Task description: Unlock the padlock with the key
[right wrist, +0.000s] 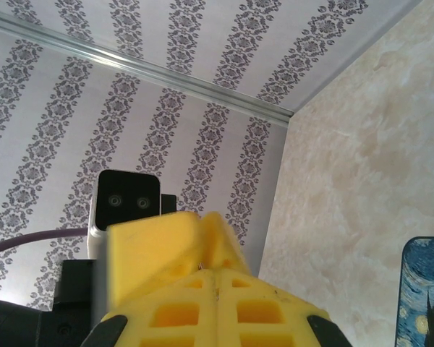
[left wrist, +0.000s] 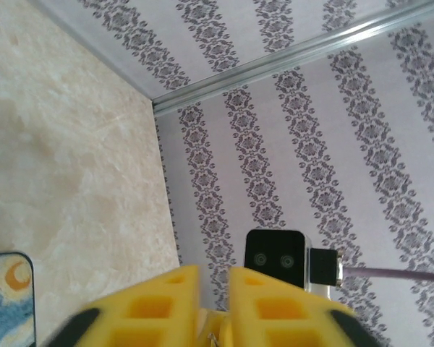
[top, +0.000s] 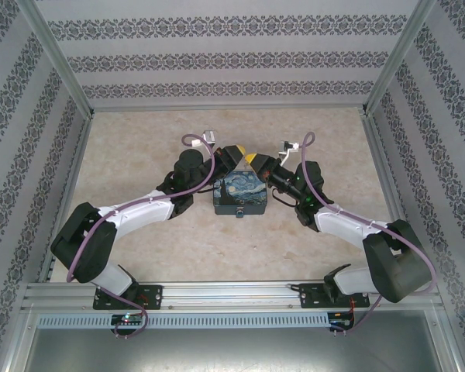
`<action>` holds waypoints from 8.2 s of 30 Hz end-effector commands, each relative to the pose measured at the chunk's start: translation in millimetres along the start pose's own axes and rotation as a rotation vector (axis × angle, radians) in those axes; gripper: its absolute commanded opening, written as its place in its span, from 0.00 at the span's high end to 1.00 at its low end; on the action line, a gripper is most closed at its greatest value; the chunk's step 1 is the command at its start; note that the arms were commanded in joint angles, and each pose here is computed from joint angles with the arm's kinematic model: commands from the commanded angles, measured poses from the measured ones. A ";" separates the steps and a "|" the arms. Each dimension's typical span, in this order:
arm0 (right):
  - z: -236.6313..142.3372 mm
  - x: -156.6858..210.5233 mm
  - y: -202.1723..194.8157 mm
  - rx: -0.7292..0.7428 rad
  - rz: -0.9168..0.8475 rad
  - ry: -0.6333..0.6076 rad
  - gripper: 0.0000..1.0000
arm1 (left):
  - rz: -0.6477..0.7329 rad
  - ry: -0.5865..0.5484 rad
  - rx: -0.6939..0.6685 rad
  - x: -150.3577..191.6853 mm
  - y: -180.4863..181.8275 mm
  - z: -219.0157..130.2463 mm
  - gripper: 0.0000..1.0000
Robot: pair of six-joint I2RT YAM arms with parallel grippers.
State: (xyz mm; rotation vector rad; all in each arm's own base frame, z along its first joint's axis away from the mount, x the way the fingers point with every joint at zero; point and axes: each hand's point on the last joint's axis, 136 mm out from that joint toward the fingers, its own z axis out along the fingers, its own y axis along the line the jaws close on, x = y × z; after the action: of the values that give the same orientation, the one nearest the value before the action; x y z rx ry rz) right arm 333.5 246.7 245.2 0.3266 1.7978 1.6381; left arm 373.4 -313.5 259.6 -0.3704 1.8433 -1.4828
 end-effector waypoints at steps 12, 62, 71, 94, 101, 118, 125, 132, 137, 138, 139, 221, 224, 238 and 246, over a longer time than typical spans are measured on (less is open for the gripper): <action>-37.7 4.3 -48.2 0.178 -0.009 -0.023 1.00 | 0.126 0.059 -0.229 4.8 27.1 -45.2 0.04; -45.1 6.6 -94.7 0.316 -0.053 0.097 1.00 | 0.575 0.412 -0.398 160.9 144.2 -61.8 0.03; -40.8 5.1 -91.4 0.318 -0.044 0.083 1.00 | 0.573 0.385 -0.375 154.7 146.4 -70.9 0.03; -24.0 10.1 -113.7 0.374 -0.028 0.086 1.00 | 0.662 0.446 -0.351 159.5 160.4 -51.5 0.12; -24.8 13.0 -122.0 0.393 -0.019 0.088 1.00 | 0.721 0.422 -0.381 156.6 175.4 -46.2 0.13; -23.6 21.7 -140.8 0.437 0.010 0.110 1.00 | 0.740 0.397 -0.332 160.1 175.8 -23.4 0.16; -23.8 24.7 -146.4 0.451 0.016 0.116 1.00 | 0.699 0.377 -0.284 161.0 164.1 -13.7 0.16; -25.6 26.4 -150.2 0.462 0.021 0.115 1.00 | 0.596 0.318 -0.237 153.3 151.9 -9.3 0.16; -26.7 27.8 -151.2 0.465 0.020 0.117 1.00 | 0.510 0.285 -0.216 146.7 152.4 -7.2 0.16; -26.9 27.7 -151.4 0.466 0.021 0.117 1.00 | 0.503 0.282 -0.218 145.7 153.6 -6.3 0.16; -26.9 27.8 -151.9 0.467 0.022 0.117 1.00 | 0.501 0.278 -0.223 144.9 154.9 -6.0 0.16; -25.8 31.3 -163.1 0.477 0.038 0.124 1.00 | 0.104 0.044 -0.061 125.7 129.4 -16.4 0.52; -25.7 31.6 -163.8 0.479 0.040 0.125 1.00 | 0.092 0.036 -0.076 125.9 134.5 -15.4 0.52; -26.1 32.5 -165.3 0.480 0.040 0.126 1.00 | 0.063 0.025 -0.176 131.2 171.6 -17.7 0.52; -26.4 31.8 -165.7 0.481 0.041 0.124 1.00 | 0.065 0.024 -0.196 132.8 179.4 -15.6 0.56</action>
State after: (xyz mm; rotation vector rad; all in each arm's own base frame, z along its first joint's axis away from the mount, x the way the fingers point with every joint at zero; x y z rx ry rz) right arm 344.0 214.4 100.3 0.4454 2.2053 1.2859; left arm 308.9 -330.4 51.9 -0.3732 2.0125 -1.2789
